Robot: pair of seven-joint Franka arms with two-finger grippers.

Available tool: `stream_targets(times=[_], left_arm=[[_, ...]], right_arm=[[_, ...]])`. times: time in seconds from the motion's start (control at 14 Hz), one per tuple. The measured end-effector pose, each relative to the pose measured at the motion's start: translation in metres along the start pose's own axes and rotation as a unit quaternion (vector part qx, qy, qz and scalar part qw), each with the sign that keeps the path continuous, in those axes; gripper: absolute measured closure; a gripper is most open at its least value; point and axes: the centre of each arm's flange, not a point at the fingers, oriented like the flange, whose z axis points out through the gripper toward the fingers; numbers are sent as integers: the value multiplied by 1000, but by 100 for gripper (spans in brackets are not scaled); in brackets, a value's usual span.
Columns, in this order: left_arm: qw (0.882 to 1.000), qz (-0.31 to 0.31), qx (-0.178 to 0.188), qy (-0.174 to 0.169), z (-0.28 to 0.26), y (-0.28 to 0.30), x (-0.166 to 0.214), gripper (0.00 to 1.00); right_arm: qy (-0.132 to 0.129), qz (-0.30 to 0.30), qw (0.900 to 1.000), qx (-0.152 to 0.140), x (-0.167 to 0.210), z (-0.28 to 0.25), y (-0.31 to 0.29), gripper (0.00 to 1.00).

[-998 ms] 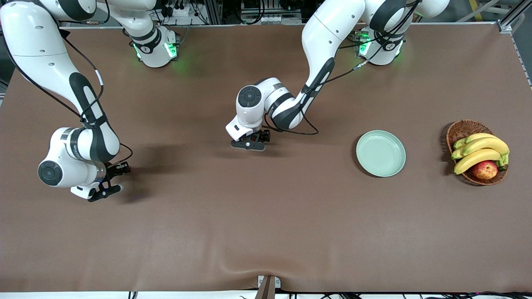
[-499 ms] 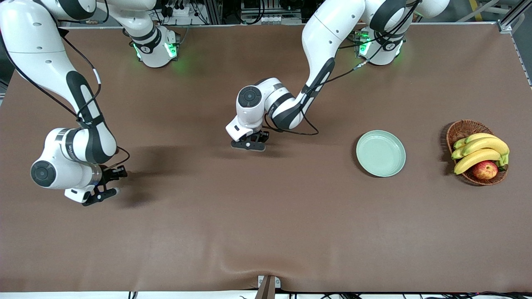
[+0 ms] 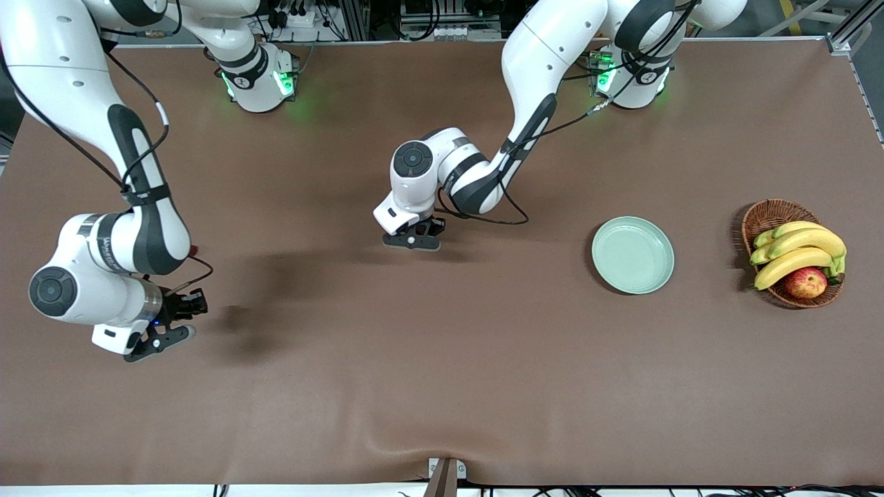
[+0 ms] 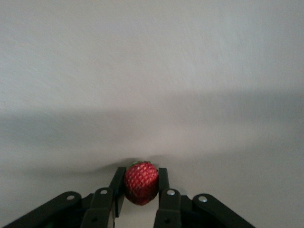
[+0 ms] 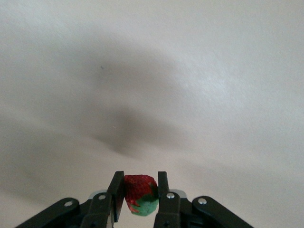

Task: Collect all strawberries into plate
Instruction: 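Carry the strawberry to the green plate and release it with the left gripper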

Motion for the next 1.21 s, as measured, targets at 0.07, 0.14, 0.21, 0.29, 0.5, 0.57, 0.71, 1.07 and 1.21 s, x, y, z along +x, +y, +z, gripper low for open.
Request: stream_targets(times=[0.07,0.14,0.21,0.29,0.5,0.57,0.71,1.07,1.21], left_arm=[[1000,-19,5,7,-18,-10,16,69],[999,-39,15,11,-39,-25,34,69],[998,-57,24,14,-60,-43,53,69],[996,-77,31,18,-79,-65,73,69],[989,-133,61,2,-110,-154,131,69],[987,-142,73,-12,-111,-188,147,69],[984,-147,91,-43,-105,-254,168,69],[978,-142,113,-103,-73,-351,162,69],[977,-136,123,-110,-69,-371,155,69]], right_arm=[[2,10,1000,-1,4,-4,-7,67],[0,22,1000,-1,8,-8,-13,67],[-4,34,999,1,11,-11,-20,67],[-10,47,999,3,15,-15,-30,67],[-19,96,995,17,32,-18,-82,67],[-20,117,993,22,38,-19,-105,67],[-22,154,987,28,50,-20,-153,67],[-49,233,967,87,62,-12,-263,67],[-64,228,966,107,63,1,-299,67]])
